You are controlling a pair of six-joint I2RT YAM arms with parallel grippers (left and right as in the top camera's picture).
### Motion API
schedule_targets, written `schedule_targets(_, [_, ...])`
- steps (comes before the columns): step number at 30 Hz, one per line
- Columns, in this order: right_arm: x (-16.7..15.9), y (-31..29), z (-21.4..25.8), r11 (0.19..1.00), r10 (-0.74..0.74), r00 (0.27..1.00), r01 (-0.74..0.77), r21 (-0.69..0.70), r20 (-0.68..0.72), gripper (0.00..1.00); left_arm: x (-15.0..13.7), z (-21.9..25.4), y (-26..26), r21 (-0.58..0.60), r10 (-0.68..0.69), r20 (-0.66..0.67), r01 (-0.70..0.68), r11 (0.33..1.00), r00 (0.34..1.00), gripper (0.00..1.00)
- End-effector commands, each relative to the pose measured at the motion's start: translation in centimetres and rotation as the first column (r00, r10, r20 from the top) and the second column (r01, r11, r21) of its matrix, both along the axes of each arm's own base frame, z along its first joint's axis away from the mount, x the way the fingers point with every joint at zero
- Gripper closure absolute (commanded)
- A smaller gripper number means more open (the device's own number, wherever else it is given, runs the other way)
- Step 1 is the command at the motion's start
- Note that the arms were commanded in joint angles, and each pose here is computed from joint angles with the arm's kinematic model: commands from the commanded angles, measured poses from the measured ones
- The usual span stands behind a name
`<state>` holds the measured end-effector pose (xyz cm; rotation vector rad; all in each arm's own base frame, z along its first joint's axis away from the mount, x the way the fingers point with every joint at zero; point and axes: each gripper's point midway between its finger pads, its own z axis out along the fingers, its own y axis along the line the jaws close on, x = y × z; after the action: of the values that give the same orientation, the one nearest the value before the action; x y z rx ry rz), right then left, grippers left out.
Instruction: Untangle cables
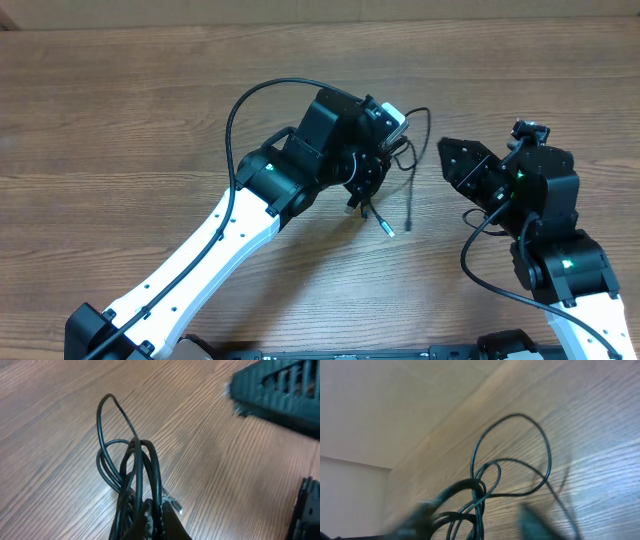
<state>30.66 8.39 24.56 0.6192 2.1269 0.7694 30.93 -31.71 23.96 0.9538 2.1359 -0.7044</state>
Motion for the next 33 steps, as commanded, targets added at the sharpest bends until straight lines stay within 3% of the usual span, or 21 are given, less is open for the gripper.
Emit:
schedule_targets(1, [0.3, 0.0, 0.0, 0.999, -0.031, 0.999, 0.032, 0.042, -0.024, 0.07, -0.9, 1.7, -1.1, -0.073, -0.055, 0.005, 0.055, 0.996, 0.998, 0.96])
schedule_targets(3, [0.5, 0.0, -0.3, 0.997, -0.045, 0.998, 0.048, 0.062, -0.045, 0.00, -1.0, 2.4, -1.6, -0.103, -0.075, 0.019, 0.076, 0.992, 0.997, 0.96])
schedule_targets(15, [1.4, -2.0, -2.4, 0.968, -0.174, 0.970, 0.200, 0.153, -0.170, 0.00, -0.2, 4.7, -1.5, -0.197, -0.078, 0.045, 0.085, 0.977, 0.996, 0.96])
schedule_targets(19, [1.9, -2.0, -2.2, 0.960, -0.146, 0.973, 0.183, 0.212, -0.178, 0.00, -0.5, 6.1, -1.6, -0.256, -0.127, 0.063, 0.139, 0.957, 0.990, 0.96])
schedule_targets(24, [2.3, -1.2, -2.1, 0.941, -0.095, 0.975, 0.154, 0.302, -0.201, 0.05, -1.1, 7.7, -2.5, -0.314, -0.179, 0.096, 0.200, 0.928, 0.979, 0.96])
schedule_targets(33, [3.0, -1.0, -2.7, 0.940, -0.086, 0.974, 0.149, 0.306, -0.210, 0.10, -1.7, 8.7, -2.9, -0.353, -0.215, 0.113, 0.241, 0.904, 0.970, 0.96])
